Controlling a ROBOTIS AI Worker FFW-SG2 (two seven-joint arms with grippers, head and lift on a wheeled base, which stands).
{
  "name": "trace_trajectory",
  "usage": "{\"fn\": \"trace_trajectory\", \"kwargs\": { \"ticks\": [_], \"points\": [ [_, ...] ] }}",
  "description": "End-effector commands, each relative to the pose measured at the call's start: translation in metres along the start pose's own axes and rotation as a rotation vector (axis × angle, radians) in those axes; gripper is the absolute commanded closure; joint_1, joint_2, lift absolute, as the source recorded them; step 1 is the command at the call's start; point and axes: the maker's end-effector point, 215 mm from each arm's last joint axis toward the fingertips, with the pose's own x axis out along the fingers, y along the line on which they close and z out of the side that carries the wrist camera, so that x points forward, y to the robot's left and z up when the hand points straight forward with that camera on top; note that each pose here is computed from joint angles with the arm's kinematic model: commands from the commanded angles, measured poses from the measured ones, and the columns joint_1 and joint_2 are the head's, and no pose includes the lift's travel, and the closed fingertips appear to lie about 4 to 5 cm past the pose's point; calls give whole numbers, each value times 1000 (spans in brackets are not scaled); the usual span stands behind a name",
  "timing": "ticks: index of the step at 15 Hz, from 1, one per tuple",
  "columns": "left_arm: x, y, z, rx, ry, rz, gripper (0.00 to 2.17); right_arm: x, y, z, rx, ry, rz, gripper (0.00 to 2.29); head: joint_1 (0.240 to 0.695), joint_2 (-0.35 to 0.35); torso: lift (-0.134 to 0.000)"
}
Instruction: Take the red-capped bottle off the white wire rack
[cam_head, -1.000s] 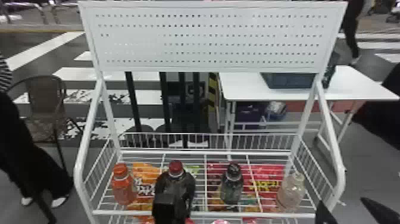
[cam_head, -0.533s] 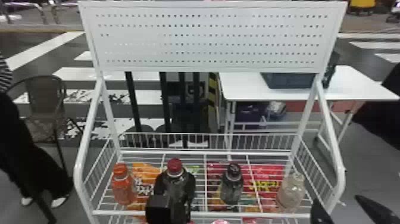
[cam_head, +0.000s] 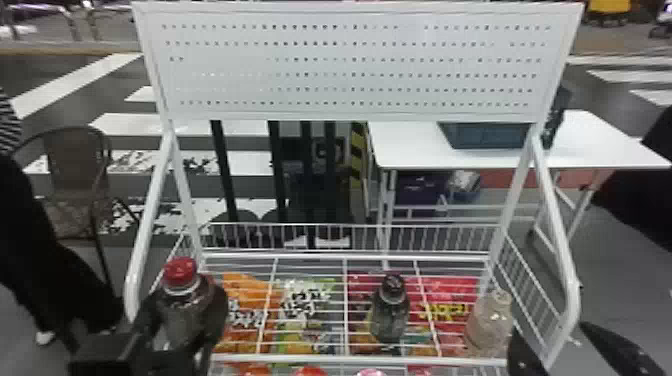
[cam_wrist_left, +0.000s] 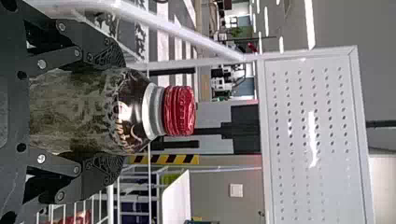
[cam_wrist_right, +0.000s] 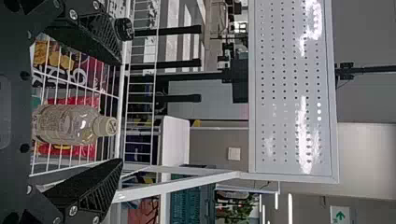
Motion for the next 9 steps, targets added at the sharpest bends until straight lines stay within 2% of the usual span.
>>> {"fn": "trace_trajectory", "kwargs": {
  "ticks": [1,3,7,9],
  "points": [
    [-11,49,11,-10,-1,53,1436,3,5,-1,1,-1,8,154,499,0,0],
    [-18,79,18,-33,0,59,1436,4,8,0,-1,-2,12,154,499,0,0],
    [-22,130,5,-36,34,117,1426,5,8,-1,1,1,13,154,499,0,0],
    [-20,133,2,-37,37,118,1426,5,9,-1,1,-2,15,154,499,0,0]
  ]
}}
